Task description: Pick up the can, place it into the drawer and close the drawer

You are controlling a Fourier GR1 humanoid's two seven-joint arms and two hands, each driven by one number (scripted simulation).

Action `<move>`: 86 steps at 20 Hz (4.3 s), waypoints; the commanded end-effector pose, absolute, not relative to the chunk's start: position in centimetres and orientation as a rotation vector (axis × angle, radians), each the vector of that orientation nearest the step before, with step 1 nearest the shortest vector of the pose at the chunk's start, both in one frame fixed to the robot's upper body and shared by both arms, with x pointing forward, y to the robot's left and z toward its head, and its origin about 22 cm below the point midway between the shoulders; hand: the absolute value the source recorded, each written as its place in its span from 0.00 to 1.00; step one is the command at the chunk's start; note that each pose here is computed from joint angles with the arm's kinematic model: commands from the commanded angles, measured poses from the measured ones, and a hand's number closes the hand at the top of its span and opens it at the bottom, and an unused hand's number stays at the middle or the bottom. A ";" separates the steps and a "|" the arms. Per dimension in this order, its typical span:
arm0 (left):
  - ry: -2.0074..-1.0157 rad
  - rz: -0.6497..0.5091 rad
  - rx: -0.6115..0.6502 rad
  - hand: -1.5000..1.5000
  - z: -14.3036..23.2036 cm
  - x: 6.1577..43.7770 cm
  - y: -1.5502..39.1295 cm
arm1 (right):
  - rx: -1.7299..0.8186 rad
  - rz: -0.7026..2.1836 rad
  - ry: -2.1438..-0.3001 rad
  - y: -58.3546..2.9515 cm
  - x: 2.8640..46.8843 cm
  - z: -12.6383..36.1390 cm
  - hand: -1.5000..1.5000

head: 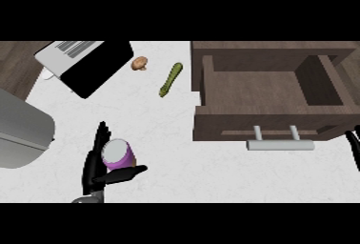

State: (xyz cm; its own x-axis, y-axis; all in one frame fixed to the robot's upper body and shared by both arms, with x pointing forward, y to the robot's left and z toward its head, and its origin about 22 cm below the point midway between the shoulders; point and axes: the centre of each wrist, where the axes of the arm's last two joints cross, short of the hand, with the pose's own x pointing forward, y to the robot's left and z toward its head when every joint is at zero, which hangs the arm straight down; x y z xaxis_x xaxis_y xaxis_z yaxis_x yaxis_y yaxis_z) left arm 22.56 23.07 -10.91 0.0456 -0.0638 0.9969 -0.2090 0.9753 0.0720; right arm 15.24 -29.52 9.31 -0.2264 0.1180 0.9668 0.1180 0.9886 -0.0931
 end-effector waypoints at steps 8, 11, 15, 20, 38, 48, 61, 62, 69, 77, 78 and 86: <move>-1.576 0.123 0.124 1.00 -9.7 25.2 20.8 | -0.166 -0.012 -1.819 -29.3 14.0 9.8 0.00; -1.563 0.130 0.083 1.00 -8.8 23.8 21.3 | -0.183 -0.021 -1.804 -28.8 16.3 7.8 0.00; -1.593 0.124 0.067 1.00 -9.2 23.9 21.5 | -0.167 -0.009 -1.822 -29.1 14.6 9.6 0.00; -1.621 0.191 0.121 1.00 -6.7 28.1 29.0 | -0.158 -0.027 -1.839 -30.1 13.8 8.9 0.00; -1.770 -0.025 -0.038 1.00 4.3 31.1 19.3 | -0.190 -0.015 -1.831 -30.4 14.2 10.7 0.00; -1.781 -0.107 -0.049 1.00 14.6 35.5 12.1 | -0.201 -0.037 -1.830 -29.7 14.4 11.4 0.00; -1.803 -0.207 -0.068 1.00 20.6 37.6 3.9 | -0.194 -0.013 -1.829 -30.1 13.3 9.0 0.00; -1.813 -0.177 -0.041 1.00 22.6 38.4 3.2 | -0.195 -0.043 -1.846 -31.7 14.4 11.4 0.00; -1.789 -0.169 -0.007 1.00 24.8 40.2 0.2 | -0.188 -0.014 -1.824 -30.9 14.3 9.8 0.00; -1.781 -0.213 0.027 1.00 25.0 41.8 -1.3 | -0.163 -0.009 -1.844 -30.4 15.3 8.6 0.00; -1.787 -0.215 0.028 1.00 25.3 41.9 -1.4 | -0.174 -0.017 -1.849 -30.1 16.5 9.9 0.00; -1.748 -0.249 0.078 1.00 23.8 41.6 -2.7 | -0.165 -0.022 -1.846 -30.3 15.0 10.0 0.00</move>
State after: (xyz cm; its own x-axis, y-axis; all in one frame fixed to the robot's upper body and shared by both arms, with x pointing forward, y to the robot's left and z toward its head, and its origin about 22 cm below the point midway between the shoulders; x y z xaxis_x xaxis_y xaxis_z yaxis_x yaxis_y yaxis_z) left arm 41.64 -2.11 23.62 -0.2100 -0.1784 0.9613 0.0866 0.9760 0.2000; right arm 15.49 -30.40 9.72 -0.2626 0.1071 0.9589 0.1153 0.9902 -0.0790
